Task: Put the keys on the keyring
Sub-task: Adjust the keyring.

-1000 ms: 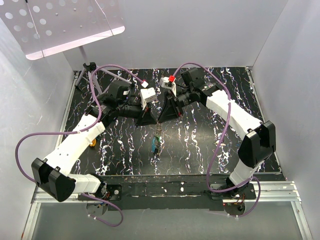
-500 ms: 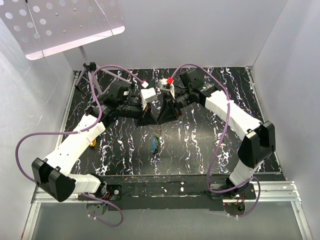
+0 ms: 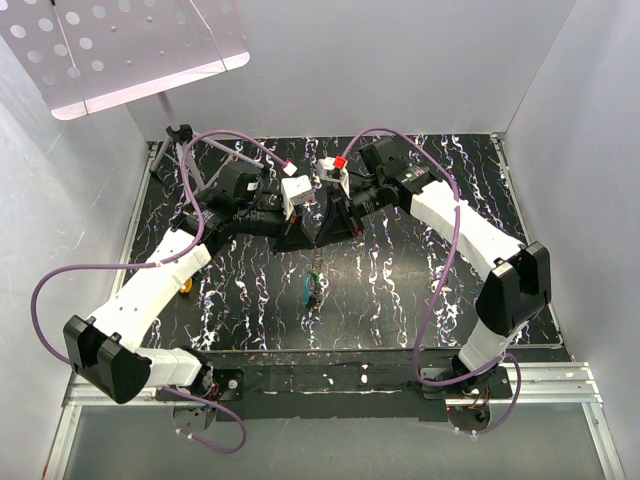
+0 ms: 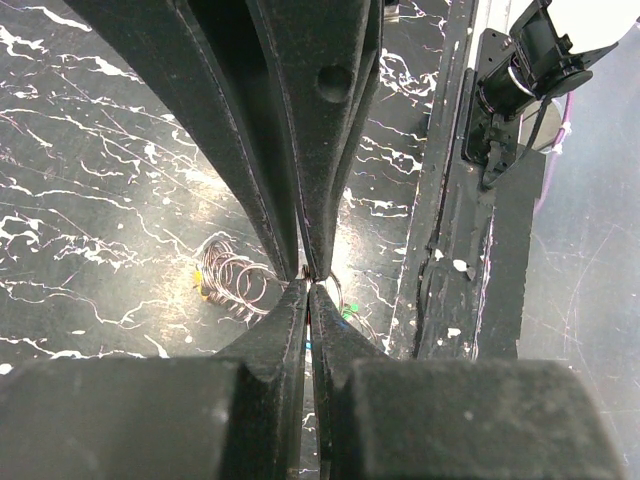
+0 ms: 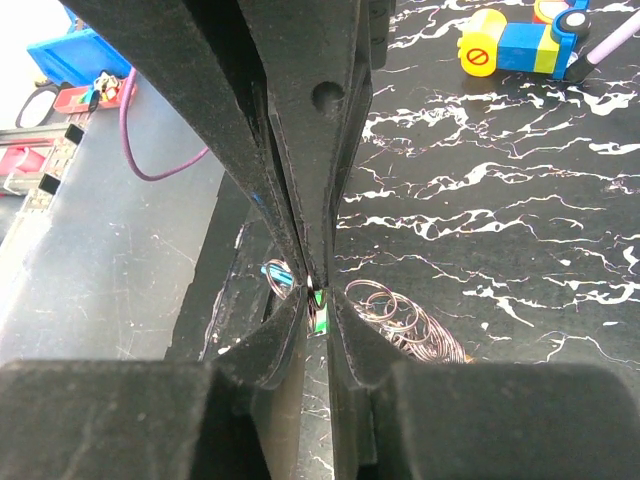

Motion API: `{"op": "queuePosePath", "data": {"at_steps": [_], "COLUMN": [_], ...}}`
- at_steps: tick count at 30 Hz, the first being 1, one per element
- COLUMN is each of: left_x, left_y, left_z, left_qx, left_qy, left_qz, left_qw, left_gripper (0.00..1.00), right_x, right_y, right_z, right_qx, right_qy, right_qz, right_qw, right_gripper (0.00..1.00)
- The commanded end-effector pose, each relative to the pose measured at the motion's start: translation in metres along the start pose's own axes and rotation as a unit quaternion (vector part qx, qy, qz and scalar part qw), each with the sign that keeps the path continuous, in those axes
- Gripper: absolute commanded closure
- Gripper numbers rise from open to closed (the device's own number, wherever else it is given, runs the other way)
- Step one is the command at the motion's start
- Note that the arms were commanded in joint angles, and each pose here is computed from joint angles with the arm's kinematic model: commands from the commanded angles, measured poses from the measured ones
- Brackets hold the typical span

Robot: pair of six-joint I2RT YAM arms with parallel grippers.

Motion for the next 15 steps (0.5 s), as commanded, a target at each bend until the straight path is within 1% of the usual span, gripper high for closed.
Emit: {"op": "queuePosePath", "data": {"at_steps": [1, 7, 12, 13, 14, 15], "left_x": [-0.0155, -0.015, -0.0144, -0.0153, -0.0153, -0.016], "left_y": [0.0101, 0.0097, 0.0088, 0.0088, 0.0086, 0.0079], "left_z": [-0.0111, -0.01, -0.0097, -0.0097, -0.0096, -0.0091], "left_qx": [0.004, 0.002, 0.003, 0.002, 0.002, 0.001], "left_qy": [-0.028, -0.027, -0.025, -0.025, -0.025, -0.024], "left_qz": [-0.033, -0.034, -0.035, -0.037, -0.038, -0.039], "left_qw": [0.999, 0.999, 0.999, 0.999, 0.999, 0.999], "left_gripper": [1.0, 1.0, 1.0, 1.0, 1.0, 1.0], "right_x": [-0.0079, -0.0063, -0.0081, -0.0076, -0.008, -0.0083], "right_y": [0.0013, 0.001, 0.0001, -0.0004, -0.0005, -0.0006], "right_z": [0.008, 0.0063, 0.0078, 0.0081, 0.0084, 0.0094], "right_qx": [-0.003, 0.001, -0.003, -0.004, -0.005, -0.008], "right_qy": [0.019, 0.023, 0.024, 0.024, 0.025, 0.024], "right_qz": [-0.003, 0.001, 0.0, 0.0, -0.001, -0.002], "right_qw": [1.0, 1.0, 1.0, 1.0, 1.0, 1.0], "right_gripper": [0.8, 0.8, 0.83, 0.86, 0.94, 0.99]}}
Point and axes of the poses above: each gripper's point midway between its finger pads, its own y axis back along the fingers, its own z axis along the line the jaws close on, x = y × z, the point moved 2 cm from there along y, back along the fingers, and after that the axes turned 3 degrees about y, right-handed, at the moved point
